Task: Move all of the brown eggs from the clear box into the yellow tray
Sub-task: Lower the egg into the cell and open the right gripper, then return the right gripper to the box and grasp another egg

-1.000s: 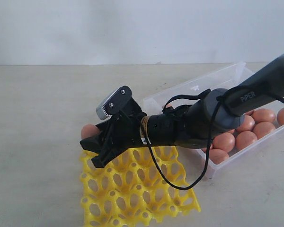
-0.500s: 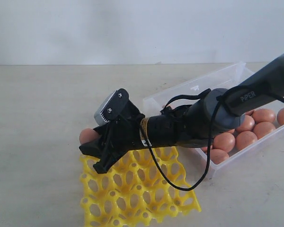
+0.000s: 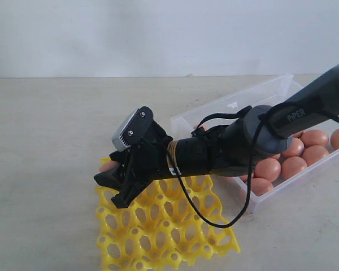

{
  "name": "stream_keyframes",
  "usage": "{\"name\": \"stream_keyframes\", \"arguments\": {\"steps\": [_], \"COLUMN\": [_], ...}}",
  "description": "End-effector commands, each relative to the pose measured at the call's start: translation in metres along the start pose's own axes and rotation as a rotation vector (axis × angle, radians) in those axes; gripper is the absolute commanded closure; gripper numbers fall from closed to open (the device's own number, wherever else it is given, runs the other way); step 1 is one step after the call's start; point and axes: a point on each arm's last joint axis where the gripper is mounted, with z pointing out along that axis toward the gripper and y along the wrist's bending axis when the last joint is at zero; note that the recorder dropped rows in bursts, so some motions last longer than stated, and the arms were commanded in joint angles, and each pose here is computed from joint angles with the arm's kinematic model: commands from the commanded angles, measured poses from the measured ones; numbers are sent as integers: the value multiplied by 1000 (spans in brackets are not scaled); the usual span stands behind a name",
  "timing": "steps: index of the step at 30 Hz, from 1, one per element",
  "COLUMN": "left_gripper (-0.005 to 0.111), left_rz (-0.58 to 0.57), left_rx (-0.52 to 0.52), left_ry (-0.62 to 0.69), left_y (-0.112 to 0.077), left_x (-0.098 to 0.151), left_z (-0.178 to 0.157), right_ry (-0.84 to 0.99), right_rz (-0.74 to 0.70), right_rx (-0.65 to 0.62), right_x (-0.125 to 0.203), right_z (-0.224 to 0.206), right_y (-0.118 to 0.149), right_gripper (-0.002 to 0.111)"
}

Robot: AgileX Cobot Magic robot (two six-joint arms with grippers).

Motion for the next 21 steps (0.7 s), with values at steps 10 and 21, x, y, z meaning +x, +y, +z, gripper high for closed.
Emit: {"name": "stream_keyframes", "arguments": {"steps": [10,21], "left_gripper": [103,103], "left_rz": [2,2], "left_rx": [-3,-3], "left_ry": [-11,-11], "left_y": [0,0], "left_x": [-1,-1], "left_z": [0,0], "right_ry": [103,659], "right_rz": [147,736], "right_rx": [604,561], "right_x": [-103,-53], "right_z": [-100,-180], "right_y": [-46,-150], "right_gripper": [58,58]}}
